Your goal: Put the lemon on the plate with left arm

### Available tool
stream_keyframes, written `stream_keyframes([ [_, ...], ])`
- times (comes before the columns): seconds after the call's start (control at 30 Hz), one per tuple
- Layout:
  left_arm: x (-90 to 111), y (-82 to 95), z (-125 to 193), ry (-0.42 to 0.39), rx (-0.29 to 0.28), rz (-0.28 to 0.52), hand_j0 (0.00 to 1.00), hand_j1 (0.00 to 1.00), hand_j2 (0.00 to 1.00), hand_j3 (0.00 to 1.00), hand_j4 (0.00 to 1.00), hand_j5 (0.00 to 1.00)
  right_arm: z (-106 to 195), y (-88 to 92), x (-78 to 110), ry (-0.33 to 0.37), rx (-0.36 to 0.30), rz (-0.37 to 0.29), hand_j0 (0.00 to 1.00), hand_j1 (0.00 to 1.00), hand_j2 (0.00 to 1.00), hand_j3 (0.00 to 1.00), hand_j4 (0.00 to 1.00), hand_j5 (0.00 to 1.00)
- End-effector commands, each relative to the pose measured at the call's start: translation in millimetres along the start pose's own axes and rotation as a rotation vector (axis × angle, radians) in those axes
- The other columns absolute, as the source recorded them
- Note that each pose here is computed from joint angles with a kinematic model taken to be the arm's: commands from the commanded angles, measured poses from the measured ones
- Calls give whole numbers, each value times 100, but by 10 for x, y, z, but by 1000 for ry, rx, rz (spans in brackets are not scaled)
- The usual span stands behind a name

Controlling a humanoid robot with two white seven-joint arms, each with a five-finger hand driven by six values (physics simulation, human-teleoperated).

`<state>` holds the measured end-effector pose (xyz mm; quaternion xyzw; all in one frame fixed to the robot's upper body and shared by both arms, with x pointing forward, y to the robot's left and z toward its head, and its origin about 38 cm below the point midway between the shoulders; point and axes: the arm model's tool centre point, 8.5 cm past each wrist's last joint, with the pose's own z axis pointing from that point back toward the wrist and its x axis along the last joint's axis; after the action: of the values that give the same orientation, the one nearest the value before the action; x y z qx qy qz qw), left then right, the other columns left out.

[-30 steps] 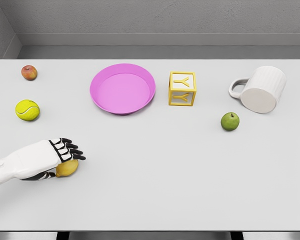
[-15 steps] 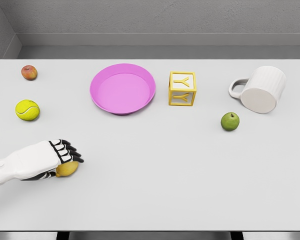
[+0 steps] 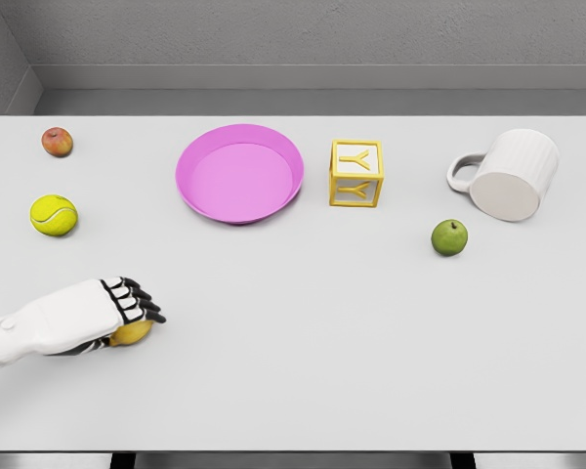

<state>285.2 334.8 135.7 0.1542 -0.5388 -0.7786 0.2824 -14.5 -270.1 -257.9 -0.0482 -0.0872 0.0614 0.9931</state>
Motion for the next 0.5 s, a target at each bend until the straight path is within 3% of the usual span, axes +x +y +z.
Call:
stream_keyframes([
  [0.0,9,-8,-15,0,2,0,81,81,81,81,81,81,-1,-1,5,-1,0,-1,100,100,100,100,100,100],
  [0.23,48,-47,-64,-2,8,2,81,81,81,81,81,81,-1,-1,5,-1,0,1,100,100,100,100,100,100],
  [0.37,47,-55,-64,-1,-1,-4,73,73,73,73,73,73,0,0,0,0,0,-1,100,100,100,100,100,100],
  [0.47,51,-74,-63,1,-10,-13,73,73,73,73,73,73,-1,-1,5,-1,0,-1,100,100,100,100,100,100],
])
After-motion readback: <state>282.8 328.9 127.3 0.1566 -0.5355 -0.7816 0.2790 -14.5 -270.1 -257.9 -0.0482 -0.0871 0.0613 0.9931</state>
